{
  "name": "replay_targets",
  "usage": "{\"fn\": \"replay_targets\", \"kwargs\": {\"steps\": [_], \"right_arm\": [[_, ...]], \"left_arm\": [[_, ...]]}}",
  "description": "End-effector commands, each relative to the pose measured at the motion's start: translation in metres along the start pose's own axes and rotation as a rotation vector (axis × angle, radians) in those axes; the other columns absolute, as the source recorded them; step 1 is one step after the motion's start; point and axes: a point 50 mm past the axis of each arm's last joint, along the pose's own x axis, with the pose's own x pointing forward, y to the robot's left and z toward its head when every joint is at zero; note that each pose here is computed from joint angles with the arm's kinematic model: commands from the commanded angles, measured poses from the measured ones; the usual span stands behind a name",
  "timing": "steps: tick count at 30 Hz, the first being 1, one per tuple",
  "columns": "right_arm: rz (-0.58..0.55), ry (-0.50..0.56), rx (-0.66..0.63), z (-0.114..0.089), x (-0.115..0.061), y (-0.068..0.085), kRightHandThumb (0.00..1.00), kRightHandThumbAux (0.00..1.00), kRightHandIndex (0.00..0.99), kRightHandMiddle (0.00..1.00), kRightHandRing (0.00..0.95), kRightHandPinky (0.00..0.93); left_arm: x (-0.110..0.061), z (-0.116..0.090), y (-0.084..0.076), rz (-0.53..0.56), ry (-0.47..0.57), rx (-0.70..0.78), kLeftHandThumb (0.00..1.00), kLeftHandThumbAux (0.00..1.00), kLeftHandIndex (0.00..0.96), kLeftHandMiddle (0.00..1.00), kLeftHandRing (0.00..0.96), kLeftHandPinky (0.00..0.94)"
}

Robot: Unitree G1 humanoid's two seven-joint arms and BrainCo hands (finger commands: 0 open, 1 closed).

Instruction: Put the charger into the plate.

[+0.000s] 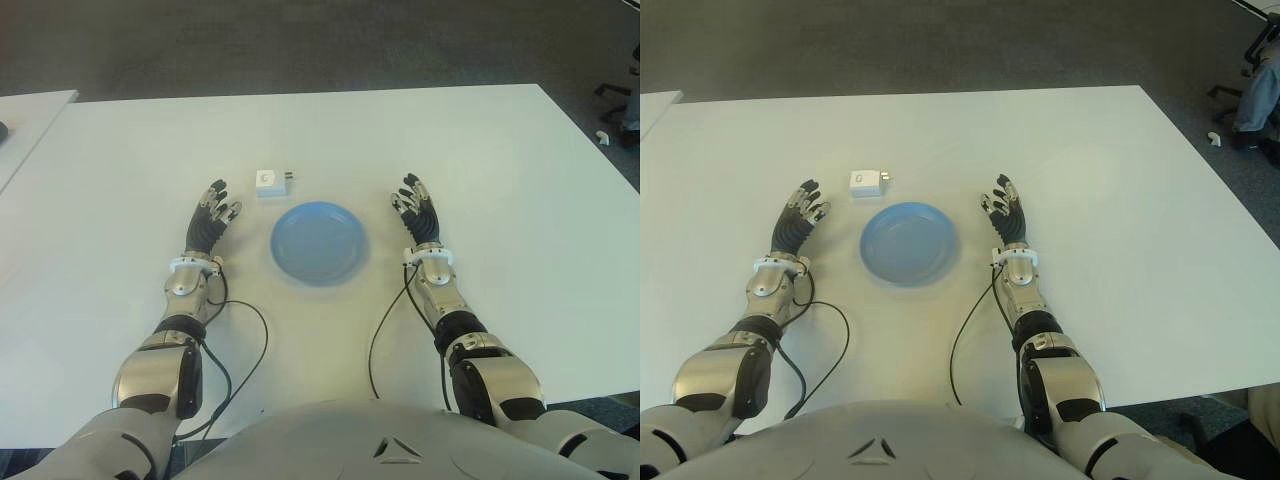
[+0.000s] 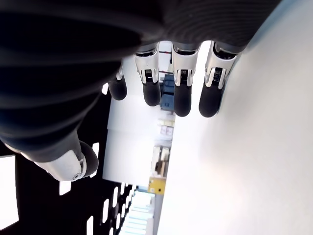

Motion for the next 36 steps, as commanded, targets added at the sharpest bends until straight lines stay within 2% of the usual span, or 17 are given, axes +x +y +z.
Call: {"fn": "replay_targets", "kwargs": {"steps": [1,13,18,23,26,28,31,36], "right_arm": [[0.003,0.123,0.005,-0.025,-0.018,0.001,0.691,0.581,0.043,0.131,0.145,0.201],[-0.002,0.126,0.012,-0.025,-0.018,0.002,0.693,0.577,0.041,0.124,0.147,0.207],[-0.004,0.125,0.02,-0.024,-0.019,0.001,0.699,0.575,0.038,0.121,0.145,0.209],[-0.006,0.127,0.03,-0.024,-0.018,0.0,0.705,0.573,0.037,0.12,0.147,0.21],[-0.005,0.124,0.032,-0.023,-0.018,0.0,0.706,0.574,0.037,0.123,0.148,0.206],[-0.004,0.122,0.032,-0.022,-0.018,0.0,0.701,0.577,0.037,0.126,0.149,0.206],[0.001,0.112,0.026,-0.021,-0.018,0.001,0.696,0.581,0.04,0.132,0.153,0.213],[0.015,0.102,0.027,-0.02,-0.017,0.003,0.69,0.586,0.043,0.131,0.154,0.22]], "left_arm": [[-0.021,-0.031,-0.005,-0.008,0.171,-0.027,0.307,0.635,0.0,0.043,0.056,0.07],[-0.021,-0.032,-0.006,-0.003,0.18,-0.072,0.304,0.645,0.006,0.066,0.074,0.09],[-0.013,-0.027,-0.003,0.007,0.176,-0.115,0.308,0.645,0.024,0.088,0.093,0.111],[0.015,0.004,0.004,0.029,0.094,-0.064,0.351,0.625,0.034,0.094,0.101,0.112],[0.039,0.038,-0.001,0.025,-0.016,0.071,0.391,0.573,0.034,0.084,0.092,0.102],[0.047,0.051,-0.003,0.022,-0.057,0.132,0.419,0.515,0.033,0.068,0.076,0.081],[0.065,0.077,-0.009,-0.003,-0.119,0.348,0.428,0.458,0.027,0.05,0.054,0.043],[0.081,0.1,-0.018,-0.045,-0.157,0.577,0.404,0.394,0.007,0.013,0.014,0.007]]}}
